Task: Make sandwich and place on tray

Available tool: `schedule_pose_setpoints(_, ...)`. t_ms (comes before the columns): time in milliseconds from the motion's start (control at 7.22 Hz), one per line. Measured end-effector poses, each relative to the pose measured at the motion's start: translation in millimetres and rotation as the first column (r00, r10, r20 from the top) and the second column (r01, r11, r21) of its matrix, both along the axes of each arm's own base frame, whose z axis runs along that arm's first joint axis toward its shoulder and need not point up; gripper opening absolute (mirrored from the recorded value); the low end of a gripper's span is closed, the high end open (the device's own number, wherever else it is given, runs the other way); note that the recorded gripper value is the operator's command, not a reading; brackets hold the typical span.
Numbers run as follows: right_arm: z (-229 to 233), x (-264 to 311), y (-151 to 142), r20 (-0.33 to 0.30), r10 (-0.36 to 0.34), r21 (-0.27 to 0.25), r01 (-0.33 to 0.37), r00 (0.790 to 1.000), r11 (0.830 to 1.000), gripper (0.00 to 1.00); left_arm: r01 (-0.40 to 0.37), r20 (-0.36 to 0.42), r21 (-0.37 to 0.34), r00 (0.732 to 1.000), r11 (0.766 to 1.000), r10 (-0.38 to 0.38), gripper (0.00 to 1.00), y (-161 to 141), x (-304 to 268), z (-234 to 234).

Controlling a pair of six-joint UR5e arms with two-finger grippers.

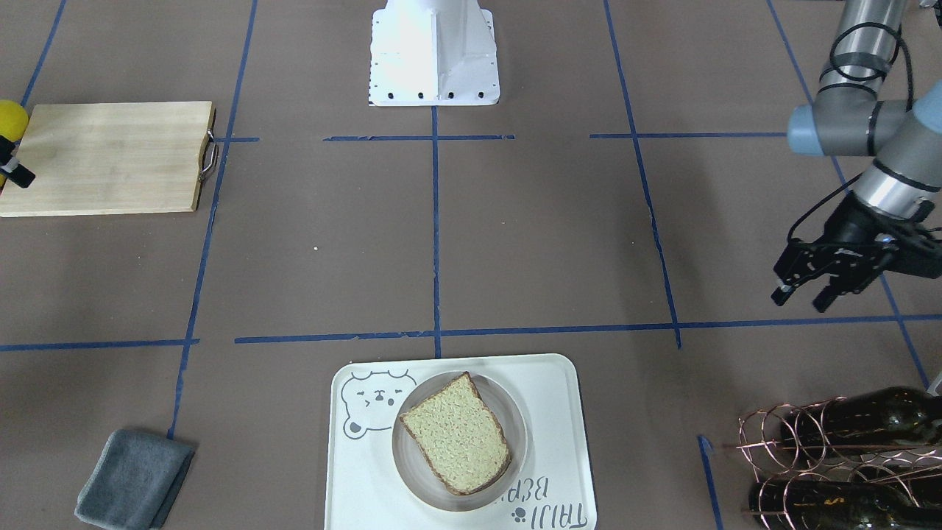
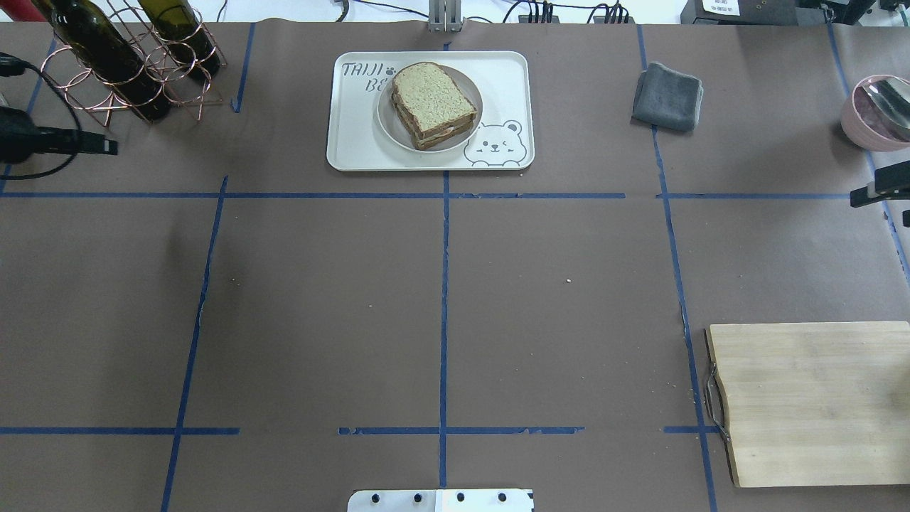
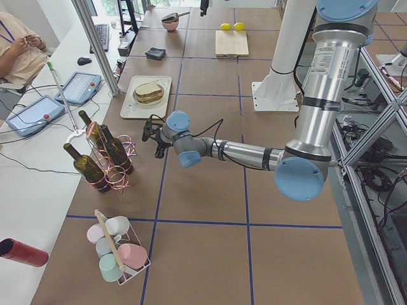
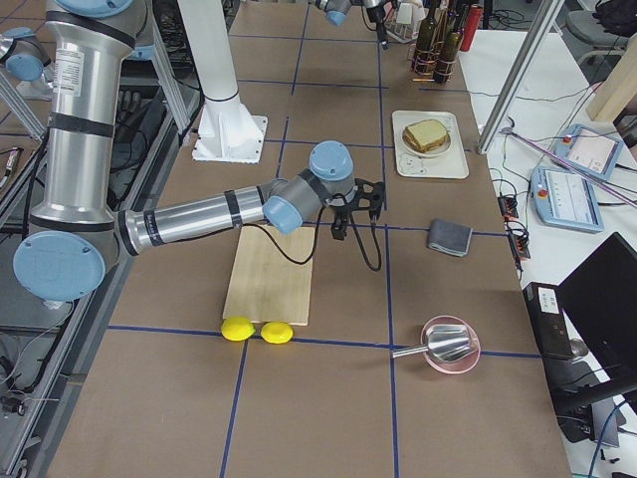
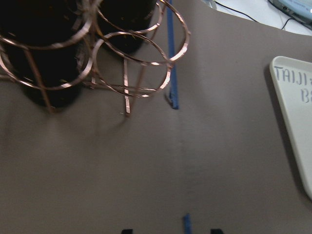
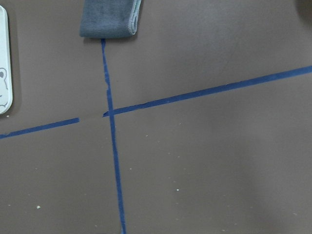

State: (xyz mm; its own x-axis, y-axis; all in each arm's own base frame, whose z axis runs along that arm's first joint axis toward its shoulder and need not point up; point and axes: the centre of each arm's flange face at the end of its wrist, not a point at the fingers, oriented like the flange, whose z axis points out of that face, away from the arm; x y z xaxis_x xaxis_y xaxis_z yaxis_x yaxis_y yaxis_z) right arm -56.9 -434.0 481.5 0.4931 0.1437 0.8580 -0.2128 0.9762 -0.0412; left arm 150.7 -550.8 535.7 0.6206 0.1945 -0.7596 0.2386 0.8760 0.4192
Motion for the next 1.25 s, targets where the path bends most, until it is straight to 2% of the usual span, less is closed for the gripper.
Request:
schedule_pose_setpoints(139, 14, 25, -4, -0.056, -0.030, 0.024, 0.031, 0.998, 0.999, 1.00, -0.052, 0.105, 0.047, 0.993, 0.998, 0.047, 1.00, -2, -52, 8)
schedule_pose_setpoints(277, 30, 52, -6, -0.115, -0.065, 0.040, 0.070, 0.991, 0.997, 1.00, -0.111, 0.207, 0.055, 0.974, 0.992, 0.098, 1.00, -3, -100, 8)
schedule_pose_setpoints(416, 43, 79, -7, -0.165, -0.106, 0.038, 0.114, 0.981, 0.993, 1.00, -0.169, 0.293, 0.018, 0.943, 0.985, 0.157, 1.00, -2, -147, 8)
schedule_pose_setpoints(554, 53, 101, -11, -0.187, -0.135, -0.001, 0.137, 0.973, 0.991, 1.00, -0.222, 0.317, -0.062, 0.920, 0.973, 0.230, 1.00, 5, -191, 16)
schedule_pose_setpoints(693, 61, 114, -18, -0.189, -0.149, -0.050, 0.142, 0.970, 0.989, 1.00, -0.264, 0.255, -0.168, 0.919, 0.950, 0.301, 1.00, 22, -218, 31)
schedule_pose_setpoints(831, 65, 117, -21, -0.188, -0.162, -0.079, 0.149, 0.969, 0.986, 1.00, -0.293, 0.171, -0.258, 0.924, 0.921, 0.342, 1.00, 48, -227, 46)
schedule_pose_setpoints(970, 68, 116, -22, -0.188, -0.175, -0.086, 0.162, 0.966, 0.983, 1.00, -0.308, 0.128, -0.297, 0.925, 0.904, 0.357, 1.00, 73, -228, 56)
schedule_pose_setpoints(1247, 72, 115, -21, -0.192, -0.192, -0.081, 0.180, 0.962, 0.980, 1.00, -0.315, 0.102, -0.311, 0.927, 0.897, 0.361, 1.00, 91, -228, 65)
